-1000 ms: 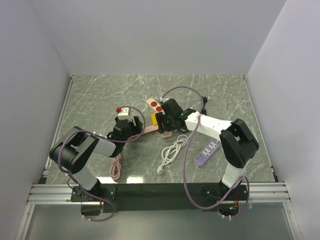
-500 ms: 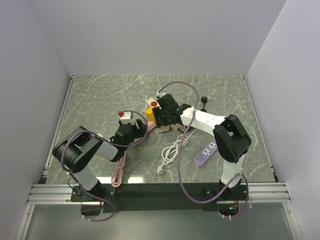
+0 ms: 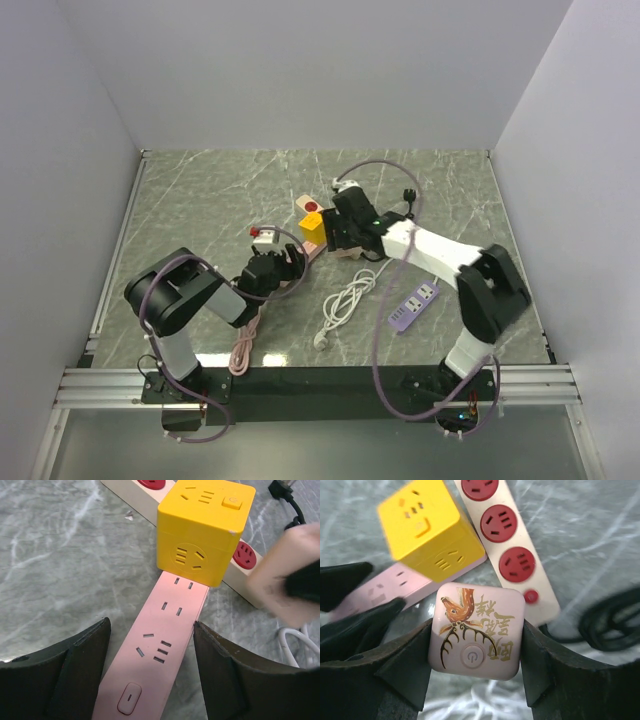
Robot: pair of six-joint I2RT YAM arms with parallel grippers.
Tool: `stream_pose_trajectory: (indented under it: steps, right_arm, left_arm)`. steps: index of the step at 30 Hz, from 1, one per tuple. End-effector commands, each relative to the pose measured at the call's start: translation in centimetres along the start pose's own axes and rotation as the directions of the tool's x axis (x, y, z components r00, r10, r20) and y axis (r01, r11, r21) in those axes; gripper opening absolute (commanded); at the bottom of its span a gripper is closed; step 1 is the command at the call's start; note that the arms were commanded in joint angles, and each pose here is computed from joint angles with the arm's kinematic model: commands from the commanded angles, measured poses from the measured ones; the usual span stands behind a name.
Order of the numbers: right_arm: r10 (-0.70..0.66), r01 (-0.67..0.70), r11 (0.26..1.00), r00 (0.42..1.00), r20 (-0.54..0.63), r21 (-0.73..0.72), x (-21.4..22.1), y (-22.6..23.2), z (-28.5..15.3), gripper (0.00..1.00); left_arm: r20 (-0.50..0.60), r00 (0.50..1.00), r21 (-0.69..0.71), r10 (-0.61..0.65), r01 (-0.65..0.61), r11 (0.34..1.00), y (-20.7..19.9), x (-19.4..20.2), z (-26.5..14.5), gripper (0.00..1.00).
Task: Insert the plug
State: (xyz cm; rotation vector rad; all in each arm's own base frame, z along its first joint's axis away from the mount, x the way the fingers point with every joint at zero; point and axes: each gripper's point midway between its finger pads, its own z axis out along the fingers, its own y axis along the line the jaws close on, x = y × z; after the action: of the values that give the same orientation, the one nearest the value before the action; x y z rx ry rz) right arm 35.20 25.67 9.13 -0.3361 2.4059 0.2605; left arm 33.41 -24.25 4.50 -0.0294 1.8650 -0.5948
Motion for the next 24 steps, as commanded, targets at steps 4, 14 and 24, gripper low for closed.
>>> stream_pose_trajectory:
  steps: [4, 14, 24]
  right_arm:
    - [0.032, -0.01, 0.997, 0.963, 0.267, -0.083, -5.2, 0.3, -8.1, 0.0]
    - [-0.046, 0.151, 0.957, 0.922, 0.385, -0.247, -7.0, 3.6, -9.2, 0.0]
    - [-0.135, 0.344, 0.845, 0.878, 0.459, -0.409, -6.3, 8.4, -8.8, 0.0]
  left_arm:
    - [-0.044, 0.999, 0.019, 0.026, -0.025, 1.0, -1.3, 1.0, -0.6, 0.74]
    - [0.075, 0.997, 0.081, 0.031, -0.037, 0.996, -2.4, -3.3, -4.1, 0.77]
    - [0.117, 0.993, -0.084, 0.002, 0.008, 0.996, 1.1, -5.2, -7.4, 0.77]
